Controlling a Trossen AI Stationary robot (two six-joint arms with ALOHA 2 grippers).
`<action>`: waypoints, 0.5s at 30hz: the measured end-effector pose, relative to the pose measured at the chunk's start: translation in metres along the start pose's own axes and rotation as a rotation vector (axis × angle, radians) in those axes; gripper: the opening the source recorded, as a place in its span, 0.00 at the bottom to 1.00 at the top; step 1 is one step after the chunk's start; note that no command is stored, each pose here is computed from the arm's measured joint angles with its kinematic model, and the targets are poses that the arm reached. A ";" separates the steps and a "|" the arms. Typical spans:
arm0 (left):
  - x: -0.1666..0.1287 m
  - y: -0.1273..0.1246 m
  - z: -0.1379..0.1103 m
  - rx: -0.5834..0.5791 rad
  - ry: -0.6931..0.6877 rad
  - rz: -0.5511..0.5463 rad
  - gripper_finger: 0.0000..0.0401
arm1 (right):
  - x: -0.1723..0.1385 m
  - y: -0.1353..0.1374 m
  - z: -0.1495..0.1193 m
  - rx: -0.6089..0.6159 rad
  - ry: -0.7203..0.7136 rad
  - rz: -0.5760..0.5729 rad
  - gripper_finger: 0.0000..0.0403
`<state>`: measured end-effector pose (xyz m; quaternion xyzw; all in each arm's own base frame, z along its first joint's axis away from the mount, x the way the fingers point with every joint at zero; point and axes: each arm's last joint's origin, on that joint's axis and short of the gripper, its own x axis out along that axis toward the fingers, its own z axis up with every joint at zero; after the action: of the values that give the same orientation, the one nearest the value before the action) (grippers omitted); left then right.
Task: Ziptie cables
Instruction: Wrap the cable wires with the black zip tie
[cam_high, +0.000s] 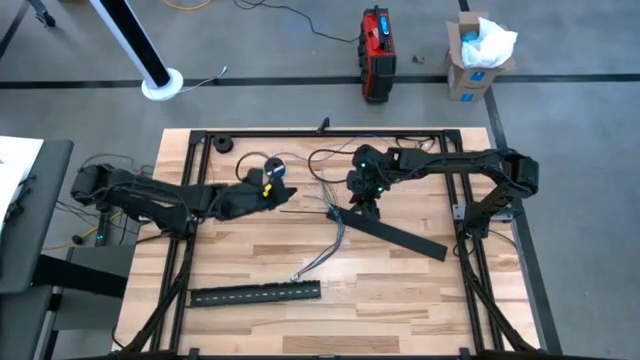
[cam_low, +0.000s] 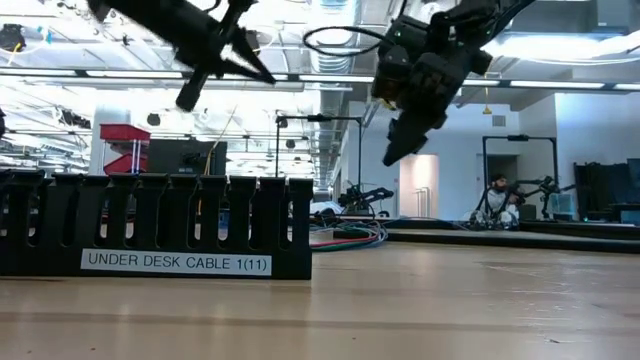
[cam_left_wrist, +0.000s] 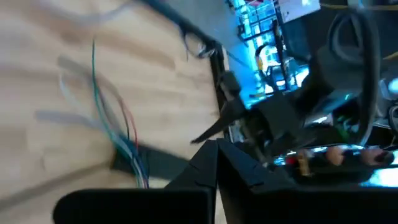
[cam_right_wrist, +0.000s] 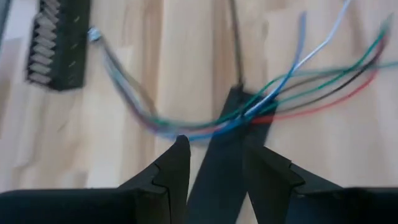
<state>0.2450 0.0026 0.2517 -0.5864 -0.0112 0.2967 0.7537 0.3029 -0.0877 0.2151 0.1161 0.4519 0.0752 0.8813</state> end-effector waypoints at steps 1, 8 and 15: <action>0.000 0.005 -0.006 -0.043 -0.008 -0.014 0.00 | -0.003 -0.003 -0.003 0.019 0.015 0.017 0.33; -0.017 0.037 -0.055 -0.421 -0.134 -0.019 0.00 | -0.040 -0.026 -0.014 0.162 0.002 -0.019 0.33; 0.002 0.046 -0.102 -0.592 -0.205 -0.087 0.00 | -0.080 -0.041 -0.012 0.169 -0.169 -0.108 0.33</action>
<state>0.2640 -0.0798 0.1781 -0.7464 -0.1980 0.3053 0.5572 0.2478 -0.1445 0.2600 0.1714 0.3863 -0.0207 0.9061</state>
